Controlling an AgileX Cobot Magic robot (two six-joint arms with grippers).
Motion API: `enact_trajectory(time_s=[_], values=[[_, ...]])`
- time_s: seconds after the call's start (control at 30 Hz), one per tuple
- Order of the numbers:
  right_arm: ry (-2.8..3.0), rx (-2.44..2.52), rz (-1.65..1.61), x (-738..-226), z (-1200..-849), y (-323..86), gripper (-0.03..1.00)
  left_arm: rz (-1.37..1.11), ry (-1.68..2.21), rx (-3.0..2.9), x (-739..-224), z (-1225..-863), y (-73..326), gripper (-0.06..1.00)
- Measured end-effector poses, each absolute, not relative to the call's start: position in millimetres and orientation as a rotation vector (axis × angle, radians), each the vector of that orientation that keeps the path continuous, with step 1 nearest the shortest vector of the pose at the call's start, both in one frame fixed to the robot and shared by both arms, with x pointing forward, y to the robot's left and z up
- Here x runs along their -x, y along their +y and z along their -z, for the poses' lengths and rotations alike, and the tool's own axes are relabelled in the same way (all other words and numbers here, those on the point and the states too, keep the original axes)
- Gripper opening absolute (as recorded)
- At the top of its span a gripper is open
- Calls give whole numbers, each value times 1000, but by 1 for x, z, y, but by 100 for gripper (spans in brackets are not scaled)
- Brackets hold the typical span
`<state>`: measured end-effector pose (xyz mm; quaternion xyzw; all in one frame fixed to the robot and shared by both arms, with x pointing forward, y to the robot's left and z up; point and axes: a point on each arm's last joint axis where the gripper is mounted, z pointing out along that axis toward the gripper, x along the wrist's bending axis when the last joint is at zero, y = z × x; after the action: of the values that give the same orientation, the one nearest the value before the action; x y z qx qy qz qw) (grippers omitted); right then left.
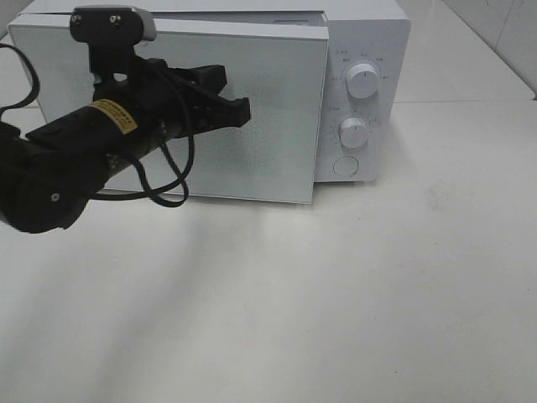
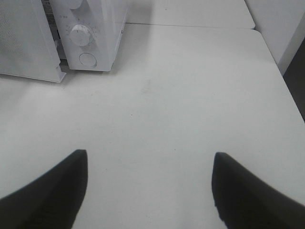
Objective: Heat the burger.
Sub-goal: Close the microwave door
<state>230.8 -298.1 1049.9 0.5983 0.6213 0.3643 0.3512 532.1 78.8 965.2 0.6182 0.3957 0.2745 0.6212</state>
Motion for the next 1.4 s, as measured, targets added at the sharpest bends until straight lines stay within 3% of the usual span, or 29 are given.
enact_trajectory(time_s=[0.83, 1.4], values=[[1608, -1549, -943, -231, -1050, -298, 71, -588, 850, -1444, -575, -982, 21, 0], [1608, -1549, -942, -231, -1050, -298, 71, -601, 842, -1450, -586, -986, 14, 0]])
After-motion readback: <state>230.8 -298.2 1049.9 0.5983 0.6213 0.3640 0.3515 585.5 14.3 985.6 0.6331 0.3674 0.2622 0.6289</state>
